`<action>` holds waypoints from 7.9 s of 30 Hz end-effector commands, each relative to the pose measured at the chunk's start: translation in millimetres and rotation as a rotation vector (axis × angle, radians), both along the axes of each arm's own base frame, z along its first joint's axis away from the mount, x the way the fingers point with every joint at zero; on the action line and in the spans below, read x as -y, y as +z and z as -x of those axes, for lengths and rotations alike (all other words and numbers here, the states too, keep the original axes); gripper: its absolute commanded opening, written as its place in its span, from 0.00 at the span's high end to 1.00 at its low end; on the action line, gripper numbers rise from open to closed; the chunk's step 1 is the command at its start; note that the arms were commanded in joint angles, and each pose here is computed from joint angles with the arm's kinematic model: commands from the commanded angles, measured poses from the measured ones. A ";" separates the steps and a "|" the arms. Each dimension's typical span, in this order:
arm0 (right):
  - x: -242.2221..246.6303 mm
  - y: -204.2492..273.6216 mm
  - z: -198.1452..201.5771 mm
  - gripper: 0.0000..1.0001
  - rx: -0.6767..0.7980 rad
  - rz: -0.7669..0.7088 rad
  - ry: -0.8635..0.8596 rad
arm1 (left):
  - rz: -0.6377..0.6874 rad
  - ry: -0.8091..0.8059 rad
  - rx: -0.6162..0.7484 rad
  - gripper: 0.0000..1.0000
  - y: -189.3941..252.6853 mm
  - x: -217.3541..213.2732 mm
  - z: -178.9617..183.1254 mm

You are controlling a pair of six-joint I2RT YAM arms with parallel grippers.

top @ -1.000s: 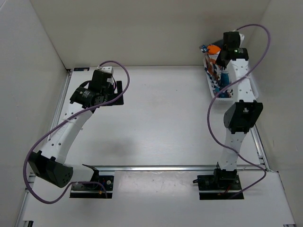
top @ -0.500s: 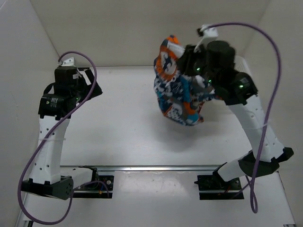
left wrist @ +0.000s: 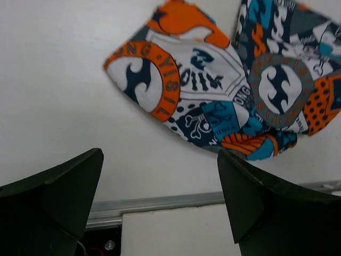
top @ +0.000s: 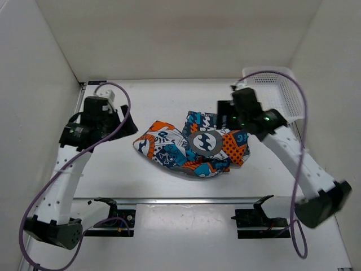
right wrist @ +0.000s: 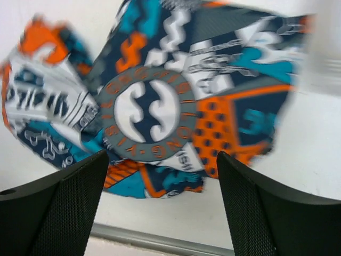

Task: Fold and stack the shorts
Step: Move the shorts to the center of the board, then flatten the shorts out, then fold the shorts

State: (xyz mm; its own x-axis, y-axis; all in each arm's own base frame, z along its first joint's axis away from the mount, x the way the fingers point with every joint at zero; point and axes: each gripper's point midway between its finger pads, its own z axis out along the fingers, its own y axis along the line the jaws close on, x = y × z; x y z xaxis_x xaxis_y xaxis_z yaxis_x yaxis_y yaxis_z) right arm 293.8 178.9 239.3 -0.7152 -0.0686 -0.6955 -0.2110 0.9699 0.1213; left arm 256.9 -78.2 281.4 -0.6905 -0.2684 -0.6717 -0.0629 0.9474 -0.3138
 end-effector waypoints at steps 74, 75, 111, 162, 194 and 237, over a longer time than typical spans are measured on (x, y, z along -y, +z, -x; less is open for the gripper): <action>-60.9 -0.4 23.1 0.28 -0.019 -0.063 0.175 | 0.000 0.280 -0.239 0.60 -55.1 -42.8 -58.3; -78.4 -3.9 59.9 0.28 -0.042 -0.106 0.247 | 0.020 0.294 -0.268 0.54 -67.8 -44.3 -52.5; -101.0 -108.4 104.7 1.00 -0.100 0.395 0.453 | 0.183 0.448 -0.534 0.90 -183.0 -72.9 -87.3; -6.6 -133.8 35.9 0.16 -0.393 -0.581 -0.241 | 0.204 0.337 -0.614 0.02 -222.3 -39.6 -54.5; 7.7 -104.7 -53.3 1.00 -0.262 -0.502 -0.321 | 0.262 0.314 -0.435 0.90 -141.8 -36.8 -116.4; 53.1 233.6 122.4 1.00 0.423 -0.443 0.186 | 0.238 0.283 0.819 0.90 308.9 -58.5 63.9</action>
